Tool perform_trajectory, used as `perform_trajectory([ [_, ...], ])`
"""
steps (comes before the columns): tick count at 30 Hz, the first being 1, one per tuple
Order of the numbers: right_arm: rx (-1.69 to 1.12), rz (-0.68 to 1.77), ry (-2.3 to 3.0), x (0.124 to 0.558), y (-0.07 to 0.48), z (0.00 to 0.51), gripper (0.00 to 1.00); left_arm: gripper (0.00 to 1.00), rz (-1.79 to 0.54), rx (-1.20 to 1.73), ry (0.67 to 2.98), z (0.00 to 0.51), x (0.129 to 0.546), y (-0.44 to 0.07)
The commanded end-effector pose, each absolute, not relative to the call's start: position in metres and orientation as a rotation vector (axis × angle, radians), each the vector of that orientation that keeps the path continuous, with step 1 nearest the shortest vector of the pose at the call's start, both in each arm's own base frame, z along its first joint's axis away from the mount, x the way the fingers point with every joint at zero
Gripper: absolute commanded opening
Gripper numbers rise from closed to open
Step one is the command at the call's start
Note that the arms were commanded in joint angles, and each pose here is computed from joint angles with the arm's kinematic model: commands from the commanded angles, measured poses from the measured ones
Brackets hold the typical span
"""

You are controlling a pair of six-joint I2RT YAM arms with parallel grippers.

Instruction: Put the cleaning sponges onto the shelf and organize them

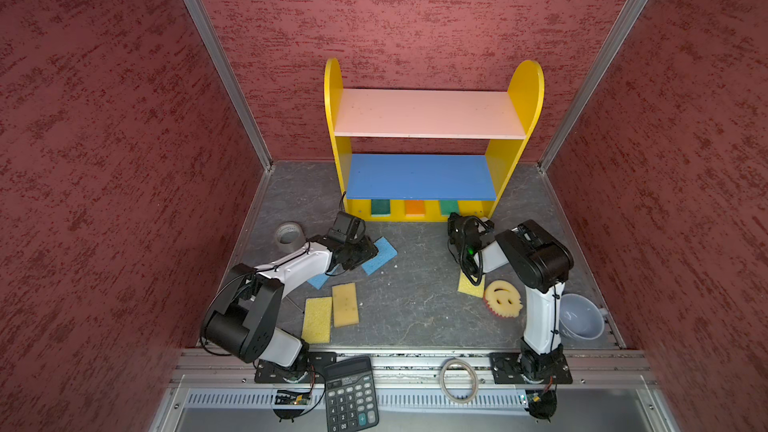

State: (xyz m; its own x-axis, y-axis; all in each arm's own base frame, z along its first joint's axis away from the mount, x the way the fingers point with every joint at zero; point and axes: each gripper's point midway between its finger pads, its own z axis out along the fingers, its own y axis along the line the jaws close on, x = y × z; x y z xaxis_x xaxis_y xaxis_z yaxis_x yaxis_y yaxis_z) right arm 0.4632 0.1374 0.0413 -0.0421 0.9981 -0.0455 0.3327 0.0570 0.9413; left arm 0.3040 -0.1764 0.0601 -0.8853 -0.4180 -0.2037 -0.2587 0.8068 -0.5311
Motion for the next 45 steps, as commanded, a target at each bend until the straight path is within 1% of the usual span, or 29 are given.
perform_trajectory([
  [1,1.492,1.059,1.436,0.458,0.132,0.035,0.17,0.58,-0.707,-0.512,2.675,0.063,0.301,-0.171],
  [9,1.499,1.064,1.431,0.452,0.128,0.034,0.18,0.58,-0.701,-0.516,2.666,0.068,0.302,-0.17],
  [14,1.48,1.076,1.424,0.451,0.126,0.041,0.23,0.59,-0.695,-0.516,2.656,0.071,0.301,-0.168],
  [21,1.429,1.087,1.443,0.442,0.115,0.052,0.17,0.6,-0.713,-0.498,2.636,0.084,0.303,-0.17],
  [25,1.333,1.148,1.561,0.437,0.131,0.06,0.17,0.61,-0.662,-0.446,2.608,0.099,0.308,-0.164],
  [28,1.273,1.172,1.653,0.425,0.141,0.065,0.17,0.61,-0.618,-0.427,2.595,0.107,0.311,-0.155],
  [34,1.174,1.256,1.752,0.386,0.149,0.079,0.18,0.64,-0.595,-0.484,2.546,0.117,0.315,-0.136],
  [37,1.112,1.232,1.862,0.364,0.153,0.081,0.22,0.65,-0.602,-0.504,2.529,0.121,0.316,-0.131],
  [39,1.009,1.169,1.984,0.353,0.158,0.086,0.28,0.66,-0.613,-0.506,2.529,0.121,0.316,-0.131],
  [42,0.833,0.989,2.143,0.337,0.153,0.098,0.36,0.67,-0.602,-0.511,2.547,0.116,0.315,-0.13],
  [45,0.733,0.78,2.22,0.321,0.133,0.111,0.43,0.66,-0.582,-0.523,2.578,0.104,0.315,-0.13],
])
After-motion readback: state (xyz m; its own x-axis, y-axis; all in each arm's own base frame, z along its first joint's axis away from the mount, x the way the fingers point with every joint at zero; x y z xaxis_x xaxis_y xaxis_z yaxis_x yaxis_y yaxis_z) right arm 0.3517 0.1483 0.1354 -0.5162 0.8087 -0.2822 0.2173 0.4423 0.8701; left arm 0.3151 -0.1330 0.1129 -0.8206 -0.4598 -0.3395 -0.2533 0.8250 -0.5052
